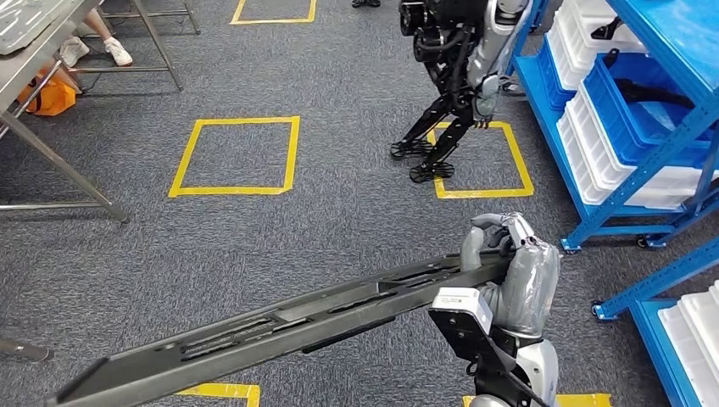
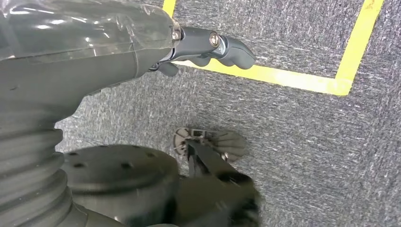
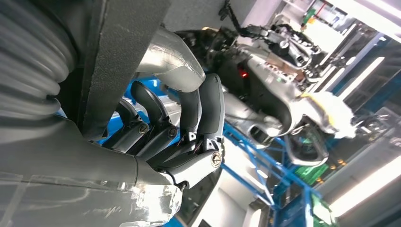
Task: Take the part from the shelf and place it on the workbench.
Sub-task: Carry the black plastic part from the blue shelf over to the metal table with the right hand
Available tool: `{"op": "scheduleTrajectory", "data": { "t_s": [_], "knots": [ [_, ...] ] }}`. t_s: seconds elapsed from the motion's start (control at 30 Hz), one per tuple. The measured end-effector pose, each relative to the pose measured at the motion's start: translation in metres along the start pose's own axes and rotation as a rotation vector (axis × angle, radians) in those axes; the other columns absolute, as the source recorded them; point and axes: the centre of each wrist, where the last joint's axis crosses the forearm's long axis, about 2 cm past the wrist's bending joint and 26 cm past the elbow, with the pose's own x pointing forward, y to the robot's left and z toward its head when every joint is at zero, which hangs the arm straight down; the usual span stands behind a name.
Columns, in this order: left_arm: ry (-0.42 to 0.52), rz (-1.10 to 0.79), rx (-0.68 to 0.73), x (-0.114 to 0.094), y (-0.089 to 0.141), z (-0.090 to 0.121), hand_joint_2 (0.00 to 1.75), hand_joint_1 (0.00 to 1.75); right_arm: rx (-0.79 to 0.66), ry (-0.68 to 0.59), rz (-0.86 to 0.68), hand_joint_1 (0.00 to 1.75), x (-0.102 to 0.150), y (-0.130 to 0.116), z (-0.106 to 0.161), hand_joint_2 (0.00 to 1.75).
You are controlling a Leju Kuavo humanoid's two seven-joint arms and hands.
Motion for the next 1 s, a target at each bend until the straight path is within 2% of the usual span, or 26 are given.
{"op": "scheduleTrajectory", "data": {
  "t_s": [1.0],
  "knots": [
    [0.003, -0.004, -0.003, -0.0009, -0.0005, 0.0009, 1.75, 0.00, -0.003, -0.005, -0.013, 1.75, -0.0011, -0.0006, 0.0007, 1.75]
  ]
}}
